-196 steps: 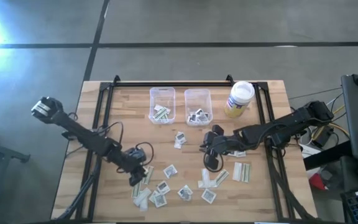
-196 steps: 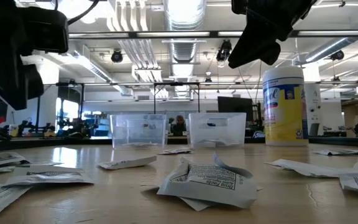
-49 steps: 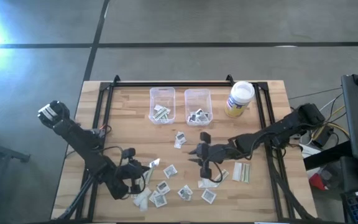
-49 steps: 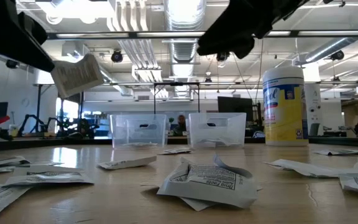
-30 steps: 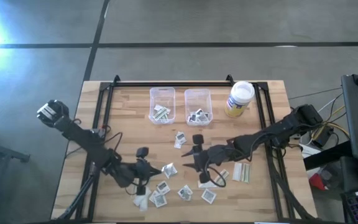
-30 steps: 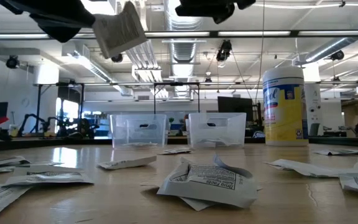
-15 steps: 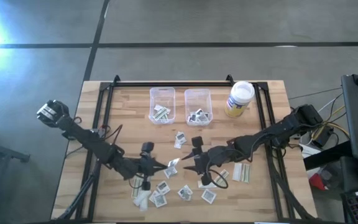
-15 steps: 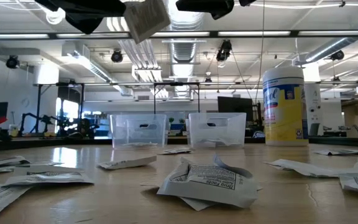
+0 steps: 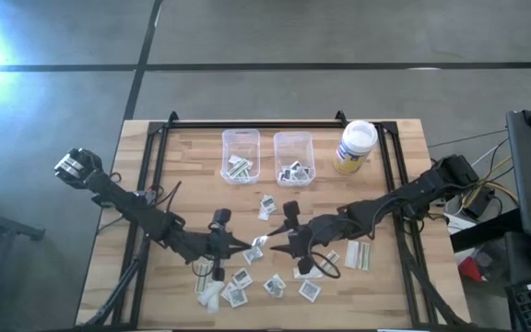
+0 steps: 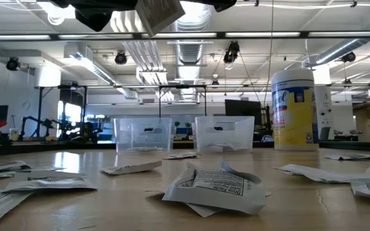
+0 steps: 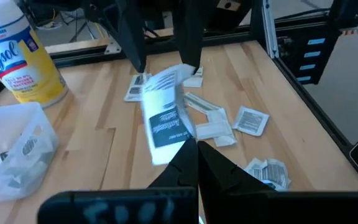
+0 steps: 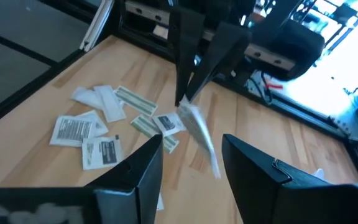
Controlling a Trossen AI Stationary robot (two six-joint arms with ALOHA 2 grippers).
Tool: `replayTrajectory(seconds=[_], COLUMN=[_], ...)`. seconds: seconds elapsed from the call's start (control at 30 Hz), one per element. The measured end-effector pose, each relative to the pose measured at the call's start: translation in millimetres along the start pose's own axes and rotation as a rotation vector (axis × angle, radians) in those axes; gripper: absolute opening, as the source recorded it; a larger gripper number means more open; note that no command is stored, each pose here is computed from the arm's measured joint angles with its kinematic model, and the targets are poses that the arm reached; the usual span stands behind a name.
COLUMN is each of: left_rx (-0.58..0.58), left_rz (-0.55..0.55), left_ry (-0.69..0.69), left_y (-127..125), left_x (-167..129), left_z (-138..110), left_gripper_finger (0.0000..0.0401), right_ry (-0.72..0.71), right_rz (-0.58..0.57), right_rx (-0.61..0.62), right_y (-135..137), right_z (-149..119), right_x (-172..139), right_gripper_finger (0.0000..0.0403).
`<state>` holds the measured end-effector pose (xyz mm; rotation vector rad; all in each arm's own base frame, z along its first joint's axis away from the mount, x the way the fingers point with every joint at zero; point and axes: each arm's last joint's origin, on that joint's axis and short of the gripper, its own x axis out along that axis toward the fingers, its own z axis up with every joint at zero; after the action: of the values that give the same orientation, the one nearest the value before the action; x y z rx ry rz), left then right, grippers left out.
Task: Pick & Place First Aid Supplies
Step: Put the gray towelette pack into the right transparent bin
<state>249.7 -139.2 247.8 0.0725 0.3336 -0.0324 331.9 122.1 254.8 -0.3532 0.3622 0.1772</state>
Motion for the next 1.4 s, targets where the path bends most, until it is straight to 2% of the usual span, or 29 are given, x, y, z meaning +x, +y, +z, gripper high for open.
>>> replayTrajectory(seconds=[0.47,0.6,0.97,1.4], left_rx=[0.051,0.050,0.049,0.054], left_rz=[-0.014,-0.010,-0.006,-0.004], left_ry=[-0.067,-0.075,-0.074,-0.071], left_y=[1,2,3,3], left_x=[1,1,1,2], left_z=[8,9,9,8], left_gripper_finger=[0.0000,0.0000,0.0000,0.0000], right_ry=[-0.004,-0.004,-0.017,0.023], right_rz=[-0.032,-0.029,0.032,0.028], right_rx=[0.042,0.044,0.070,0.112], right_y=[-12,-12,-10,-9], right_z=[-2,-2,-1,-5], right_x=[2,2,2,2], right_gripper_finger=[0.0166,0.0140,0.0014,0.0009])
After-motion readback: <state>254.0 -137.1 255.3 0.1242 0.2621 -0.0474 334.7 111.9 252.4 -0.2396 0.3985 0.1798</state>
